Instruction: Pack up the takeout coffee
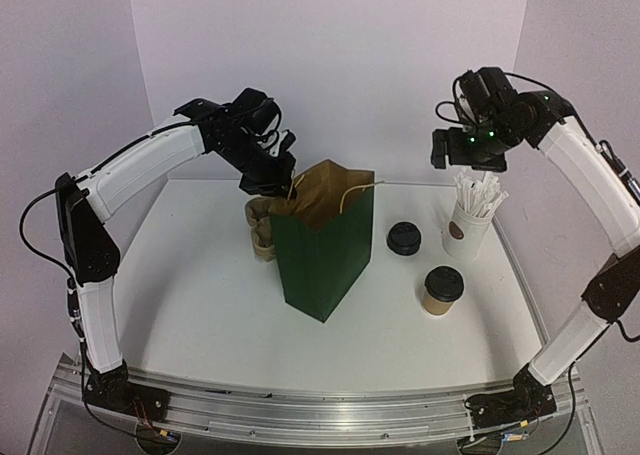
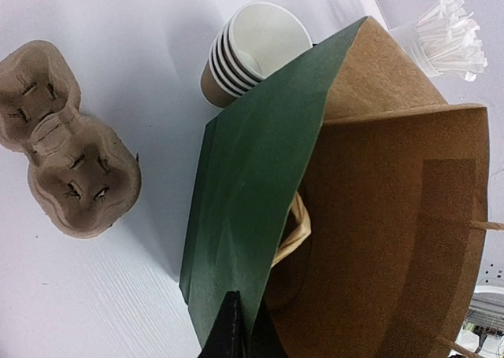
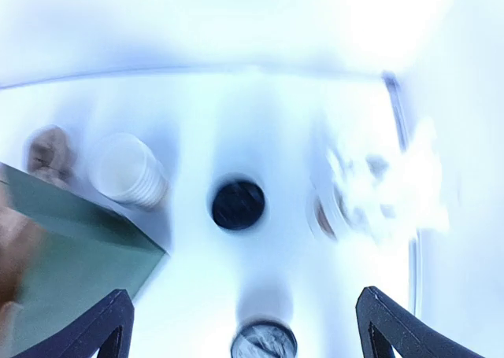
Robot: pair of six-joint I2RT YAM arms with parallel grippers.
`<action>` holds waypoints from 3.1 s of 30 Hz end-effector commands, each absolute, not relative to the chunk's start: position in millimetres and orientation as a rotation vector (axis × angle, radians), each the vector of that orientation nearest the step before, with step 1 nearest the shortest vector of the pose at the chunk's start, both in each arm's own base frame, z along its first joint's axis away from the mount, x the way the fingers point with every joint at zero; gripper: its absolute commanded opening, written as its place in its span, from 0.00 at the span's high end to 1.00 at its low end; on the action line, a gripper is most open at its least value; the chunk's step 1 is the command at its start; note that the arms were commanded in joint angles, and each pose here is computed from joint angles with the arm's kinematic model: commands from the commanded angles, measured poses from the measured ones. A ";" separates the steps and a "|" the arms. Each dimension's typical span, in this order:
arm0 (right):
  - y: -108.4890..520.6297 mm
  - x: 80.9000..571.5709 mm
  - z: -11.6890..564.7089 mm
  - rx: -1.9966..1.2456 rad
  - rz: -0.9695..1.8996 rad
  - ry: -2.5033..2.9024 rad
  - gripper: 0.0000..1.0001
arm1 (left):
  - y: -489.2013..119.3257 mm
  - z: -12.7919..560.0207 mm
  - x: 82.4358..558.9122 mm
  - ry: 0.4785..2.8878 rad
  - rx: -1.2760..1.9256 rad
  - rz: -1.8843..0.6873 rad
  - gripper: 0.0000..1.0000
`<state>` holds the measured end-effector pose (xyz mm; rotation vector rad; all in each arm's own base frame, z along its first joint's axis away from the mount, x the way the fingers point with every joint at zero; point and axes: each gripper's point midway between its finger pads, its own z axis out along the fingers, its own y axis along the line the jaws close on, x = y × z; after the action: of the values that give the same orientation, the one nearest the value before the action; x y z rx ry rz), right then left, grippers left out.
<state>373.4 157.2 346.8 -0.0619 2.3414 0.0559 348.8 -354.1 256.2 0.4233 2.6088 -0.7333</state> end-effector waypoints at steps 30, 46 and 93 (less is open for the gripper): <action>131.9 283.2 142.8 0.723 0.060 2.928 0.02 | -383.9 262.8 359.4 2.550 0.531 -0.802 1.00; 133.8 275.9 112.3 0.683 0.029 3.005 0.02 | -385.9 261.9 362.1 2.540 0.549 -0.796 1.00; 127.9 278.3 95.1 0.642 0.014 3.036 0.12 | -391.3 258.9 369.6 2.531 0.562 -0.787 1.00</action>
<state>279.6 129.4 95.4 0.6371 3.0358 -0.0018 366.2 -387.7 246.0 0.5317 2.5815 -0.7844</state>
